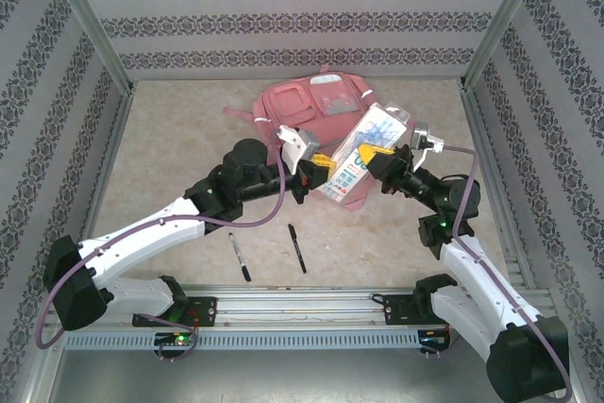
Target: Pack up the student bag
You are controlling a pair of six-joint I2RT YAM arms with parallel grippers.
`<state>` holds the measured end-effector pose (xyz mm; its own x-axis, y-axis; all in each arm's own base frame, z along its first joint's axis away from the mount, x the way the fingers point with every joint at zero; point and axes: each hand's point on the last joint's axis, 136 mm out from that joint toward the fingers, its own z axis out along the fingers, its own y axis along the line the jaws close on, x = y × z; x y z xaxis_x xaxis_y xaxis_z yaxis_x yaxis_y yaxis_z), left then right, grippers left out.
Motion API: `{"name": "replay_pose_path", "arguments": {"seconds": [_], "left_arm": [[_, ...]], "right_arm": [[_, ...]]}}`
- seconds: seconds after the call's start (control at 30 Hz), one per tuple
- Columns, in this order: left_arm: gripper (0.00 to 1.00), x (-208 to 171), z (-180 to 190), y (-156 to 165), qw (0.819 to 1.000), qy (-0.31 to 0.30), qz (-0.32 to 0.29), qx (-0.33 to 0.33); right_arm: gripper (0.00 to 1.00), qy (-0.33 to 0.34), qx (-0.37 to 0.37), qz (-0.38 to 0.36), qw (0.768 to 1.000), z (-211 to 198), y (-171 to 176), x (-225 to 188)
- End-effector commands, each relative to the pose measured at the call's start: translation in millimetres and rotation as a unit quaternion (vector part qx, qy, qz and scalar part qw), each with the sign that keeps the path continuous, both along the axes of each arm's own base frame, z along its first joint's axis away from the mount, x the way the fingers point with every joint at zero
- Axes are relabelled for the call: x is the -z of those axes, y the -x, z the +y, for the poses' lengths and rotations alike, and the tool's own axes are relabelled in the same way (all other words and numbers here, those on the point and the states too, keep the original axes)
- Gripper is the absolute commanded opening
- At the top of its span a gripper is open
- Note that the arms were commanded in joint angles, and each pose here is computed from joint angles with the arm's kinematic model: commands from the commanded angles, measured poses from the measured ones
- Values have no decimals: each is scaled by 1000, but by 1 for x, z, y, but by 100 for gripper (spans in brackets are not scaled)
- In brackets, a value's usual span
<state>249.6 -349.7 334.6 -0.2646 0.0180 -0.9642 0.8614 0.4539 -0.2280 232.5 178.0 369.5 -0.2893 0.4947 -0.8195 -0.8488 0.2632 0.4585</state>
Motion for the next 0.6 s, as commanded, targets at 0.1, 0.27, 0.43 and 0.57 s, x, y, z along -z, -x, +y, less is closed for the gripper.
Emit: {"name": "replay_pose_path", "arguments": {"seconds": [0.1,0.27,0.43,0.57], "left_arm": [[92,0,22,-28,996,-23,-32,-75],[99,83,39,-57,957,-269,-8,-106],[100,142,42,-89,891,-430,87,-121],[100,167,21,-111,865,-479,114,-100]], "right_arm": [[0,31,43,46,998,-6,-23,8],[0,146,248,316,904,-70,-73,116],[0,137,350,460,805,-130,-73,180],[0,162,367,487,776,-152,-70,199]]}}
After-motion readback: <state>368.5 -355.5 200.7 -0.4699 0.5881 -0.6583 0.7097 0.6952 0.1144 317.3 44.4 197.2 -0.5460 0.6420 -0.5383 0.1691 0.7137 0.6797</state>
